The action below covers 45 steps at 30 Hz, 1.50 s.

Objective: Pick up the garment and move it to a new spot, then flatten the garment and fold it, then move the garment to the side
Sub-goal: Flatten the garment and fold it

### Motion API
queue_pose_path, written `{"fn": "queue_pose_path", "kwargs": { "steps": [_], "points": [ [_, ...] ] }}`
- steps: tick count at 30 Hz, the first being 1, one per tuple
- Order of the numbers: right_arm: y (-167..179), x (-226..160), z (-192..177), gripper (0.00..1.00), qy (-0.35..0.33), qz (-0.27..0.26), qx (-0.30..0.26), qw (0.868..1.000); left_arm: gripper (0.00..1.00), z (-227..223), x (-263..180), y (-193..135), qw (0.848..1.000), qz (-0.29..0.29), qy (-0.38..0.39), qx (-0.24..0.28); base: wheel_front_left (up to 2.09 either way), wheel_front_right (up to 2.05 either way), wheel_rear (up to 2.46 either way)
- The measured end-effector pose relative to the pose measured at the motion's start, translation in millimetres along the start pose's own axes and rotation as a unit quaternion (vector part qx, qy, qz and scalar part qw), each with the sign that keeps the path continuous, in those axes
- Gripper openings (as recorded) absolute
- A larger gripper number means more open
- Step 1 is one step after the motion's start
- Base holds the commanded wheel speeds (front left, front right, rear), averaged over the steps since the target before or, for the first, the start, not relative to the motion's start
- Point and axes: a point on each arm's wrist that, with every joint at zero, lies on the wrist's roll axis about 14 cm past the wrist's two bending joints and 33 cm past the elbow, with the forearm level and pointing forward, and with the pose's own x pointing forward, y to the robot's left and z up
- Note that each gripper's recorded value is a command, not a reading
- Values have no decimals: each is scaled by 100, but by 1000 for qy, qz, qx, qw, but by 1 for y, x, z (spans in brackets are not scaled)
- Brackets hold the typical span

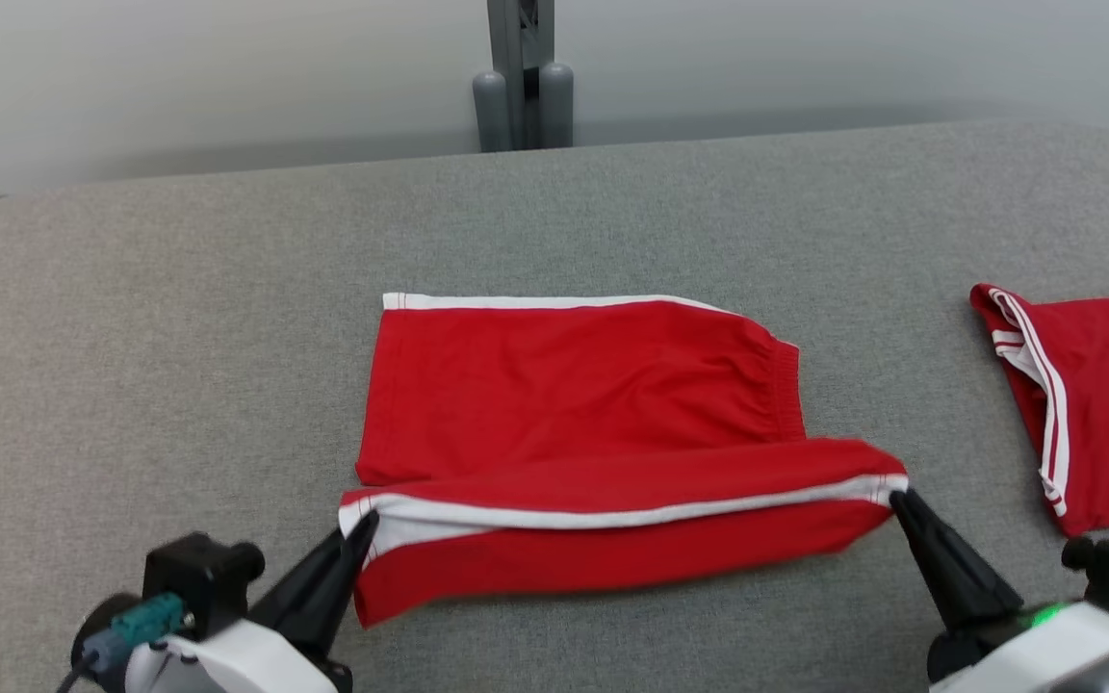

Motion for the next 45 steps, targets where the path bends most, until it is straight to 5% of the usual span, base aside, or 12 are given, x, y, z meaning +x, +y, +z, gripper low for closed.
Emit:
{"fn": "queue_pose_path", "kwargs": {
  "steps": [8,14,30,31,32,33,34,35,45],
  "points": [
    [12,54,38,0,-28,38,-31,998,0,43,59,11,999,-30,-30,26,0,0,0],
    [9,95,31,0,2,51,-46,998,0,40,112,26,999,-40,-4,10,0,0,0],
    [-25,145,-6,0,44,30,-29,998,0,-24,185,72,993,6,96,-63,0,0,0],
    [-24,146,-7,32,45,31,-26,998,0,-24,187,74,994,9,94,-64,0,0,0],
    [-24,147,-8,32,44,32,-26,998,0,-24,188,74,993,7,93,-67,0,0,0],
    [-24,148,-7,74,42,33,-24,998,0,-24,189,74,994,9,88,-69,0,0,0],
    [-24,149,-7,100,40,32,-21,998,18,-24,189,75,994,11,83,-68,0,0,0],
    [-25,148,-6,100,38,31,-22,999,100,-23,189,75,994,12,79,-69,0,0,0],
    [-28,123,49,100,-68,14,-44,997,100,12,159,78,995,48,-56,-62,0,0,0]
  ]
}}
